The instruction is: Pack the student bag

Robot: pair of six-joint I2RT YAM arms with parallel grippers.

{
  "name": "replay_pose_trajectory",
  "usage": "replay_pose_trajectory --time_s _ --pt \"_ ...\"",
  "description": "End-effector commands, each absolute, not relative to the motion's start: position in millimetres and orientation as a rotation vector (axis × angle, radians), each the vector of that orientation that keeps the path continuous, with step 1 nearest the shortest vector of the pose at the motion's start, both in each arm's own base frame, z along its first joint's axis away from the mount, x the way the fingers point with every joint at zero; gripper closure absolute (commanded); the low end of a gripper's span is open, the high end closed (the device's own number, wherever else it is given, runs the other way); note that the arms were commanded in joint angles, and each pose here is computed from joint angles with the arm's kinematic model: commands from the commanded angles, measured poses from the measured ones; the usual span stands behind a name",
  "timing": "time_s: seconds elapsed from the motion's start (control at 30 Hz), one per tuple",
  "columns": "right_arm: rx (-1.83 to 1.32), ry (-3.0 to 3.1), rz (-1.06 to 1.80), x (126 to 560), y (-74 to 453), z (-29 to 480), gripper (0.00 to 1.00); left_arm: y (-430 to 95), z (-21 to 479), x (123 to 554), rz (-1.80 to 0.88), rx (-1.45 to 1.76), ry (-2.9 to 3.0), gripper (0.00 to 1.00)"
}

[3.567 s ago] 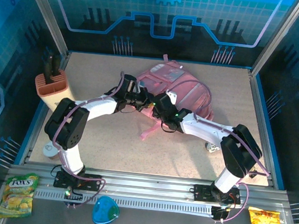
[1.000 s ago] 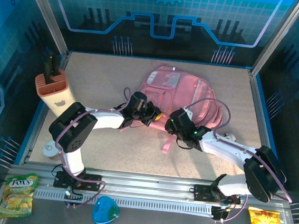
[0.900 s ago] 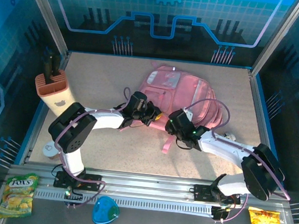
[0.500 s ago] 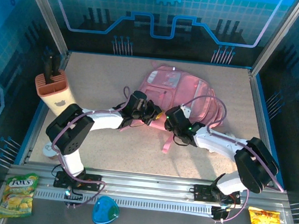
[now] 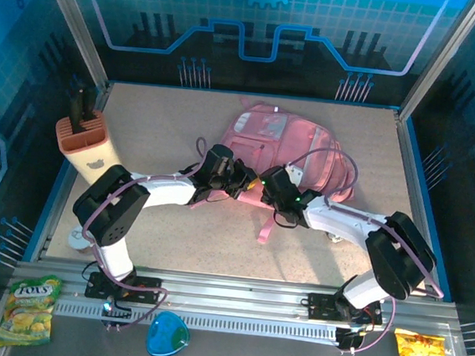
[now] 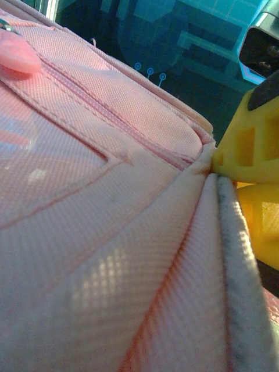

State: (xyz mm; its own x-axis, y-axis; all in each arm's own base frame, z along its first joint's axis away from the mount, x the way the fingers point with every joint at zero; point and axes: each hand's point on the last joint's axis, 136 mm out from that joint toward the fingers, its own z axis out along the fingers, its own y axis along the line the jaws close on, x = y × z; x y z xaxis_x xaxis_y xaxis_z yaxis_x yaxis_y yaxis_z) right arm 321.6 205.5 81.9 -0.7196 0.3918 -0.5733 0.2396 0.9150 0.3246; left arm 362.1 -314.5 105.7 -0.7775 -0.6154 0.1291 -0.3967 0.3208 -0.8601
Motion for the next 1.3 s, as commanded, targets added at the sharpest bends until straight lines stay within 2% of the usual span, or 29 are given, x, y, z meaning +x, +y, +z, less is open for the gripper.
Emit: replay_pose_trajectory --time_s 0.0,0.1,0.2,0.47,0.7,0.8,1.03,1.27 --pt "0.51 2.35 0.225 335.9 195.5 93.6 0.85 -319.5 134.6 366.6 -1.49 -0.859 2.292 1.0" --pt "0.52 2.363 0.174 330.8 187.1 91.6 0.93 -316.1 132.6 368.7 -1.467 -0.856 2.293 1.0" --pt "0.518 2.383 0.106 319.7 171.9 91.5 0.97 -306.6 129.5 375.5 -1.436 -0.867 2.287 1.0" --pt "0.509 2.412 -0.059 280.2 112.9 83.0 0.98 -270.5 123.7 398.6 -1.372 -0.918 2.251 1.0" --pt "0.462 2.455 -0.04 285.3 95.8 79.8 0.99 -263.5 121.6 402.3 -1.366 -0.912 2.26 1.0" --pt "0.346 2.478 0.041 295.2 113.2 84.3 0.96 -264.5 121.6 402.1 -1.372 -0.906 2.268 1.0" --pt "0.294 2.534 0.089 296.5 124.6 76.6 0.75 -266.1 123.6 402.3 -1.381 -0.895 2.271 1.0" --pt "0.27 2.565 0.141 298.9 132.8 67.3 0.74 -265.8 125.3 402.9 -1.38 -0.888 2.274 1.0"
